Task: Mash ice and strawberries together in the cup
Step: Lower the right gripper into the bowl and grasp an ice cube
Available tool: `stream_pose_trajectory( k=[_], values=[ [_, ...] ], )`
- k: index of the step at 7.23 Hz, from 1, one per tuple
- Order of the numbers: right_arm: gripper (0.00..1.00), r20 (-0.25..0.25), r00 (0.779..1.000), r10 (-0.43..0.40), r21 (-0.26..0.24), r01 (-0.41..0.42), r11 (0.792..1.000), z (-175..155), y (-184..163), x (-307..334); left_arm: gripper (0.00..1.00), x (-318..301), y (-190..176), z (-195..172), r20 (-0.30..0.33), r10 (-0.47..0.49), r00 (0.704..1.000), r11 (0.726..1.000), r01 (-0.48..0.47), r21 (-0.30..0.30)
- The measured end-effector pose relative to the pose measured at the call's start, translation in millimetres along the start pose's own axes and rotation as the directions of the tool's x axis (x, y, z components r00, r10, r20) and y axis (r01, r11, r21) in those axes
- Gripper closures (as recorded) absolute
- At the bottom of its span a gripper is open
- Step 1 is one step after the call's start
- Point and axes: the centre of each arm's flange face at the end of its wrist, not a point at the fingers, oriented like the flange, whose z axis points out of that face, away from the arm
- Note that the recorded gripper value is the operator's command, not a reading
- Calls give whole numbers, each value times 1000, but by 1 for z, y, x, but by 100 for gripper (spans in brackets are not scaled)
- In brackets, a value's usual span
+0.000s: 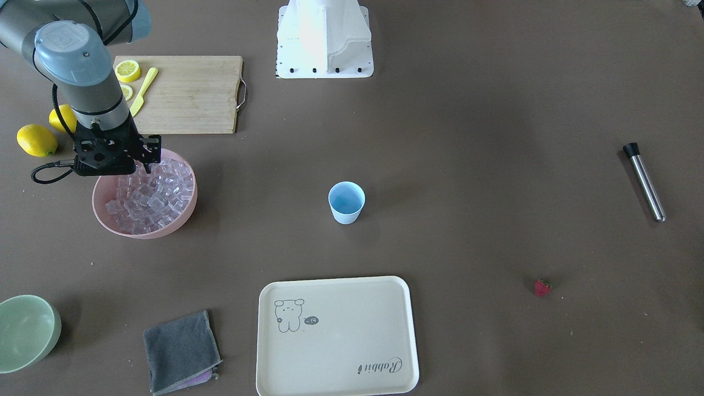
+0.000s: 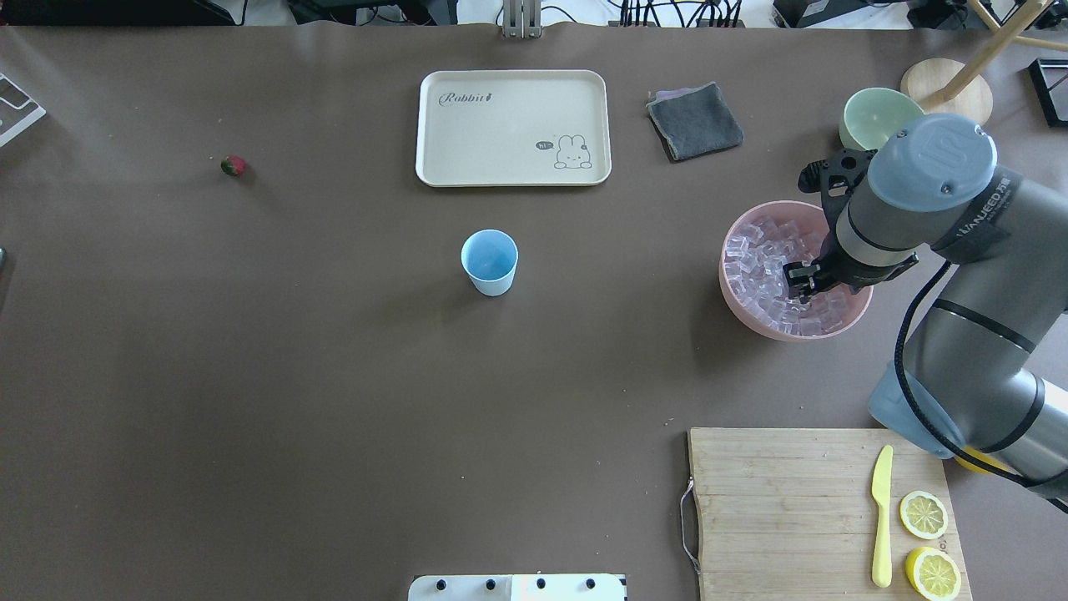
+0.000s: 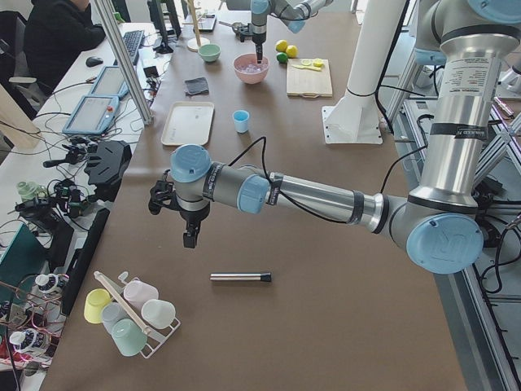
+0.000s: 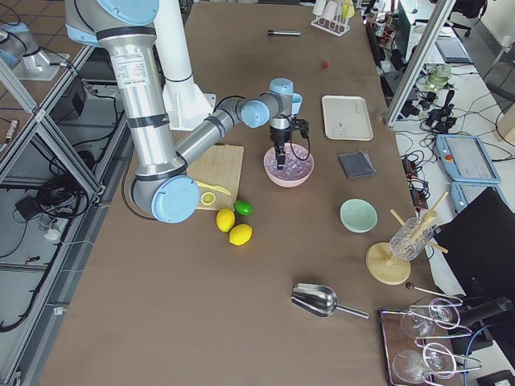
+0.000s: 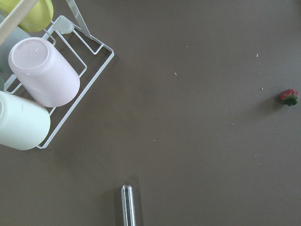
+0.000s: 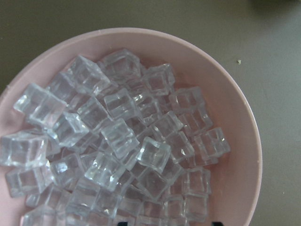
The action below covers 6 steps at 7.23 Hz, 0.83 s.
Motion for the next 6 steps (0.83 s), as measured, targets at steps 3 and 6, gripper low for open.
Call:
stream_pose_trajectory(
  k=[3,6],
  values=[
    [35,-26,1000,-10,-3,10,1000,9,10,-12,2,2,0,-1,-3,-1,1000,1000,1,2],
    [54,-65,998,1,6,-1,1000,19,20,-24,2,3,3,-1,-6,1,1000,1000,-1,2]
  ],
)
